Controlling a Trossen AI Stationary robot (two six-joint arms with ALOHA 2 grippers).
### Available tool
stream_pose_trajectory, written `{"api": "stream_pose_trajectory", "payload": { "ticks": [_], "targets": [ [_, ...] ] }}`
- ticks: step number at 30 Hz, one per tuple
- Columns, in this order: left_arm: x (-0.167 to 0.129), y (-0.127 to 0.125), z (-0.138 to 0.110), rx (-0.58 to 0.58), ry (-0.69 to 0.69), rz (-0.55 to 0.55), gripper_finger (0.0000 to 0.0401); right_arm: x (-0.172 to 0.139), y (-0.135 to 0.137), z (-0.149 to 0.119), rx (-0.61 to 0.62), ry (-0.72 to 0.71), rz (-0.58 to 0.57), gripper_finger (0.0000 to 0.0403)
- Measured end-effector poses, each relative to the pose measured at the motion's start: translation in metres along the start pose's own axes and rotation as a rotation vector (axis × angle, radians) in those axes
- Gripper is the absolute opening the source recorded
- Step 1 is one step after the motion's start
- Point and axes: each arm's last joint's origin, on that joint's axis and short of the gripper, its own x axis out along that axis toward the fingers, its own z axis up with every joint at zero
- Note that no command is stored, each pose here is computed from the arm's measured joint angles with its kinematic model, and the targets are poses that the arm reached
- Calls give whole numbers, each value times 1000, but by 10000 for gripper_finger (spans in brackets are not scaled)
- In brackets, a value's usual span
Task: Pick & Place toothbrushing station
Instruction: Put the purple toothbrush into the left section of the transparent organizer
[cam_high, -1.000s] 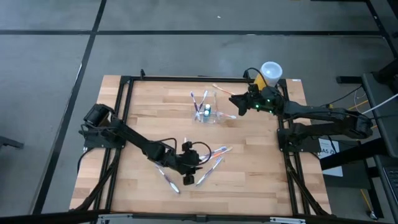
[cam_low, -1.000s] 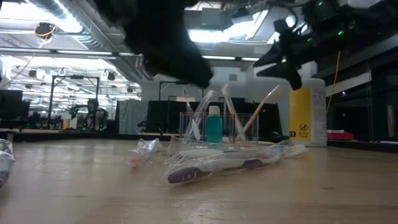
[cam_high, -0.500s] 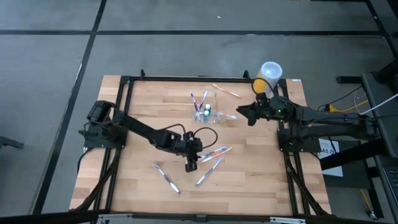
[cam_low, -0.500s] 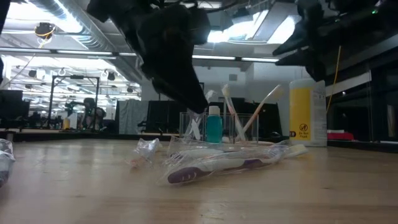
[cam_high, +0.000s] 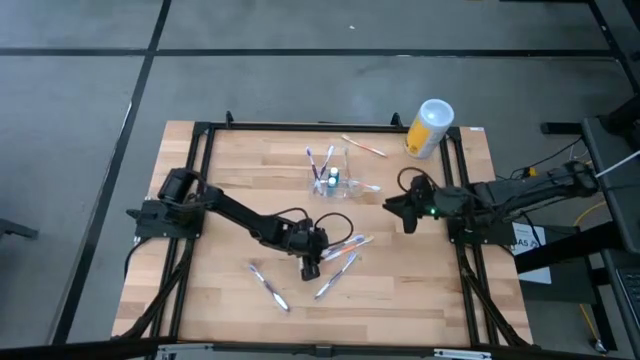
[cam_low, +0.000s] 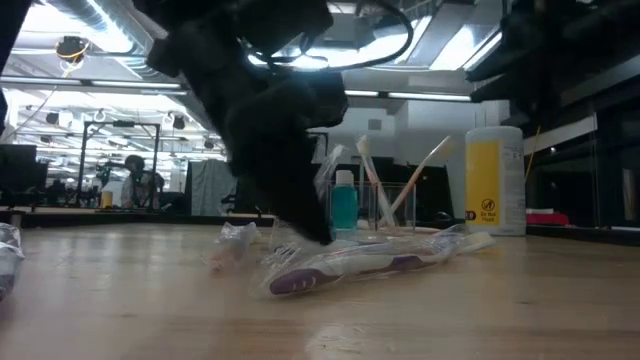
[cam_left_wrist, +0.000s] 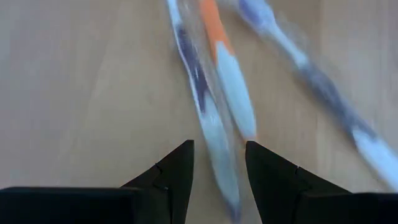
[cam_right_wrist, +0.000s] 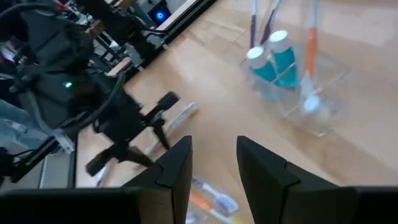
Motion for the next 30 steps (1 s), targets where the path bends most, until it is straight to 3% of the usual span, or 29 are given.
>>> {"api": "stream_pose_trajectory", "payload": {
  "ticks": [7,16,22,30],
  "targets": [
    [3,4,8,-42,-75,27,115,-12,17,-18,47,-10,39,127],
    [12,4,7,-58,-50,-73,7,-22,29,-37,75,-41,41,127],
    [15,1,1,-132,-43,-30,2,-24,34,-47,108,-69,29,127],
    [8,-3,17,-222,-207,-36,2,-29,46,-55,160,-148,67,127]
  ]
}}
